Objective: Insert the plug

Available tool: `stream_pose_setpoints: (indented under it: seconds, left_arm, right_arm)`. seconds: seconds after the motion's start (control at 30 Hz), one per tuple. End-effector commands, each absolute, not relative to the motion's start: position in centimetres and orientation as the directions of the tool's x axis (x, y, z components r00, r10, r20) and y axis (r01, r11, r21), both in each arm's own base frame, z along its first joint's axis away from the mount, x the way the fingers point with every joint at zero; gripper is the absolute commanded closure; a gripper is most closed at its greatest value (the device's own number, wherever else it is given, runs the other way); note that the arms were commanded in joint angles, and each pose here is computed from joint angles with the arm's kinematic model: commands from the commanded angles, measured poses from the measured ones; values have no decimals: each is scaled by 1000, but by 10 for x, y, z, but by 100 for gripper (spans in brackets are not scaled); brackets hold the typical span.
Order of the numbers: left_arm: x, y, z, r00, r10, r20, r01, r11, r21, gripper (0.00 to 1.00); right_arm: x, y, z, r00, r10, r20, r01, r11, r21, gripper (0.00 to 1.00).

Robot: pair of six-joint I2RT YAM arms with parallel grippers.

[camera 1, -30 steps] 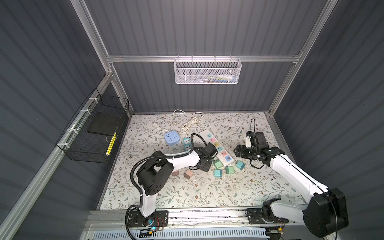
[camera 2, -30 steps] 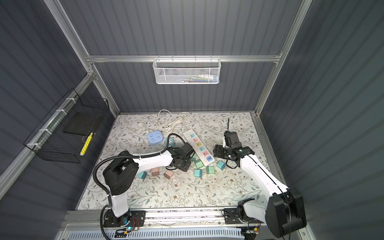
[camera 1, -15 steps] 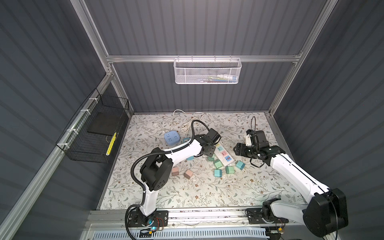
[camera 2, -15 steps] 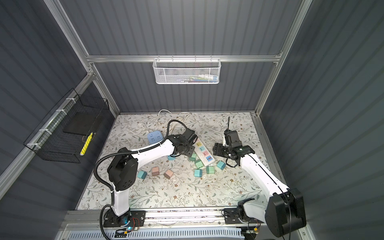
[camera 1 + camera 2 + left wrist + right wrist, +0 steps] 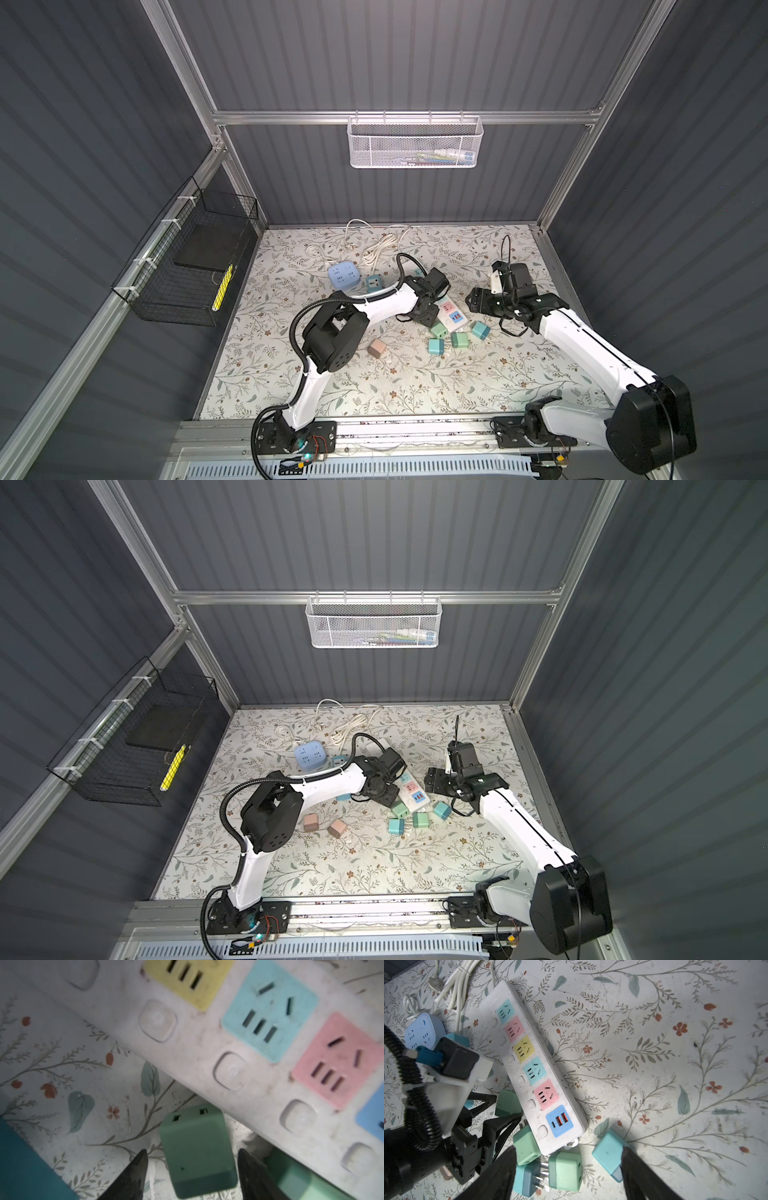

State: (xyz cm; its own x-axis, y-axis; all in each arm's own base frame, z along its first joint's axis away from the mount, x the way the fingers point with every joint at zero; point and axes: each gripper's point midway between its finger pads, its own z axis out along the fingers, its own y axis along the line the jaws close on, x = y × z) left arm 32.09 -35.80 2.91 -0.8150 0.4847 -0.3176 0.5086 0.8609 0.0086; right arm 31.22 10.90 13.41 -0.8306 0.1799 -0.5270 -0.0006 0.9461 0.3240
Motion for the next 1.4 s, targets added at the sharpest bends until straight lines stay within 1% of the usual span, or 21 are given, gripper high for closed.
stream_pose_setpoints:
  seconds: [0.0, 0.07, 0.23, 0.4, 0.47, 0.53, 0.57, 0.6, 0.73, 0.83, 0.97, 1.03, 1.1, 1.2, 1.23, 1.27, 1.3, 1.37]
  left_arm:
    - [329, -357, 32, -809, 491, -323, 504, 862, 48, 33]
    - [332, -353, 29, -808, 493, -321, 498, 864, 74, 35]
    - [333, -344, 21, -818, 487, -307, 490, 868, 72, 46]
    - [334, -337, 18, -820, 490, -297, 498, 866, 54, 48]
    - [335, -332, 18, -818, 495, -291, 502, 863, 57, 51]
    - [336, -330, 21, -812, 503, -295, 511, 858, 56, 57]
    - [336, -332, 25, -801, 514, -306, 525, 849, 51, 62]
    - [337, -332, 29, -792, 520, -320, 534, 844, 51, 66]
    - [344, -340, 54, -744, 510, -432, 553, 833, 32, 72]
    - [347, -345, 79, -672, 485, -560, 571, 821, 26, 77]
    - [355, -346, 108, -541, 393, -743, 569, 822, 21, 78]
    - [352, -349, 123, -454, 347, -820, 594, 805, 12, 78]
    - [346, -352, 140, -340, 287, -896, 636, 772, 6, 77]
    - [335, -351, 160, -196, 195, -961, 677, 736, 11, 76]
    - [333, -350, 164, -169, 174, -970, 681, 732, 13, 76]
    - [332, -348, 166, -156, 163, -974, 682, 731, 13, 77]
    - [332, -348, 169, -148, 153, -977, 680, 733, 12, 77]
    - [328, -351, 171, -150, 142, -979, 696, 718, -2, 76]
  right_arm:
    - [310, 107, 126, -836, 184, -517, 8, 946, 323, 21]
    - [309, 107, 126, -837, 183, -516, 7, 946, 324, 21]
    - [308, 109, 129, -834, 184, -520, -1, 942, 334, 21]
    - [307, 109, 131, -833, 178, -523, -8, 943, 334, 22]
    - [307, 109, 132, -831, 180, -526, -9, 942, 336, 22]
    - [306, 110, 134, -830, 177, -528, -14, 941, 339, 23]
    - [307, 110, 134, -830, 179, -529, -15, 940, 341, 23]
    - [307, 110, 134, -830, 179, -529, -16, 939, 342, 24]
    - [308, 114, 140, -828, 168, -535, -37, 935, 352, 25]
    - [309, 120, 147, -827, 159, -539, -63, 927, 371, 27]
    - [312, 129, 160, -824, 150, -546, -99, 911, 400, 31]
    - [313, 135, 167, -826, 135, -547, -125, 903, 412, 34]
    - [314, 146, 174, -833, 101, -545, -171, 889, 425, 36]
    - [313, 164, 186, -830, 33, -557, -249, 872, 421, 38]
    - [313, 169, 189, -830, 14, -557, -268, 867, 421, 39]
    - [312, 176, 192, -830, -7, -558, -294, 856, 426, 40]
    - [308, 187, 196, -834, -31, -550, -338, 818, 466, 40]
    - [307, 197, 199, -837, -49, -545, -369, 786, 496, 42]
